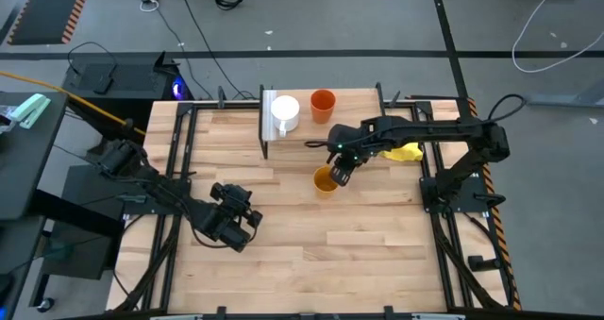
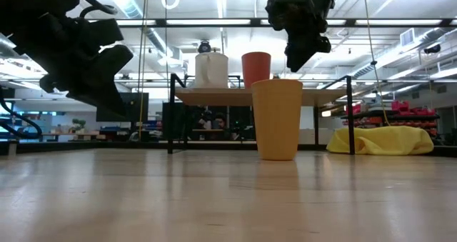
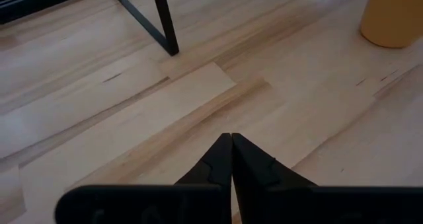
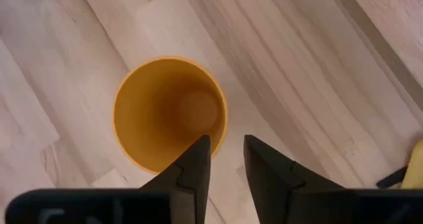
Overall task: Stack small to large cups/mugs on shelf
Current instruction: Put the yellow cup on the shelf
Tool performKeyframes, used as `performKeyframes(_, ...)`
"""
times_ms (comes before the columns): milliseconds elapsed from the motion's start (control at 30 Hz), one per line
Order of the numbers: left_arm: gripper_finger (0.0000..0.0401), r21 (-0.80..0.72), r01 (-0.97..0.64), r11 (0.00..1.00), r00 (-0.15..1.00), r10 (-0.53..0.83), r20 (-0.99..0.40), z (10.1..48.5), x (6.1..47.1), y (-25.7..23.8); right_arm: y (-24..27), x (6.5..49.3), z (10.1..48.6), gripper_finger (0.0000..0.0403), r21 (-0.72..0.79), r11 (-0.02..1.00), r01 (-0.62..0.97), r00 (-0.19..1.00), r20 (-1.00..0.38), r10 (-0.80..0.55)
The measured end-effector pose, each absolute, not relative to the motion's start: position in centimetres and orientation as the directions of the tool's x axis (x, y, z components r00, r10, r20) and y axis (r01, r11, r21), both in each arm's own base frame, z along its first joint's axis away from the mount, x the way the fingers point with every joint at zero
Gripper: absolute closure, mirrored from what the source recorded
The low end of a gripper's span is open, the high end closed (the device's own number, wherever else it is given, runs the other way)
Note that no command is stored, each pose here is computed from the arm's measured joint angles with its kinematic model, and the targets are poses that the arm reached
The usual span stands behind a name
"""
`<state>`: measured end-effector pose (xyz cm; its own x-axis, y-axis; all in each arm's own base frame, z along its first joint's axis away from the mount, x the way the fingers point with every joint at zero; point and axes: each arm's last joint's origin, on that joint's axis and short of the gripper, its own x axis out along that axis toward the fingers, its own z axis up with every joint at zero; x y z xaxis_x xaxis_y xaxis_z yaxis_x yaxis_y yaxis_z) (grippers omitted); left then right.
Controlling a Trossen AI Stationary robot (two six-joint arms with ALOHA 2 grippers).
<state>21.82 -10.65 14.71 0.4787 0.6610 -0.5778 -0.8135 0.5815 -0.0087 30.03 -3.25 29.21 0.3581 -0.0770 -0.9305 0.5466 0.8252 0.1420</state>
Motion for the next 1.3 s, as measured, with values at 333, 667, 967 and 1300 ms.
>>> performKeyframes(333,0.0377,-0.017,-0.814,0.581,0.485,0.662,-0.571,14.8,21.9,-10.7,-2.2,31.7,27.0,0.0306,0.108,0.867,0.487,0.307,-0.95,-0.055)
performKeyframes(667,0.039,-0.017,-0.812,0.584,0.488,0.661,-0.571,14.8,21.9,-10.7,-3.7,31.8,26.7,0.0306,0.084,0.845,0.528,0.299,-0.95,-0.093)
performKeyframes(967,0.0375,-0.018,-0.811,0.584,0.488,0.66,-0.571,14.8,21.9,-10.7,-3.6,32.4,25.5,0.0306,0.065,0.851,0.52,0.261,-0.961,-0.087)
performKeyframes(1300,0.0389,-0.019,-0.812,0.584,0.488,0.66,-0.571,14.8,21.9,-10.7,-3.7,32.6,25.2,0.0306,0.062,0.851,0.522,0.256,-0.963,-0.087)
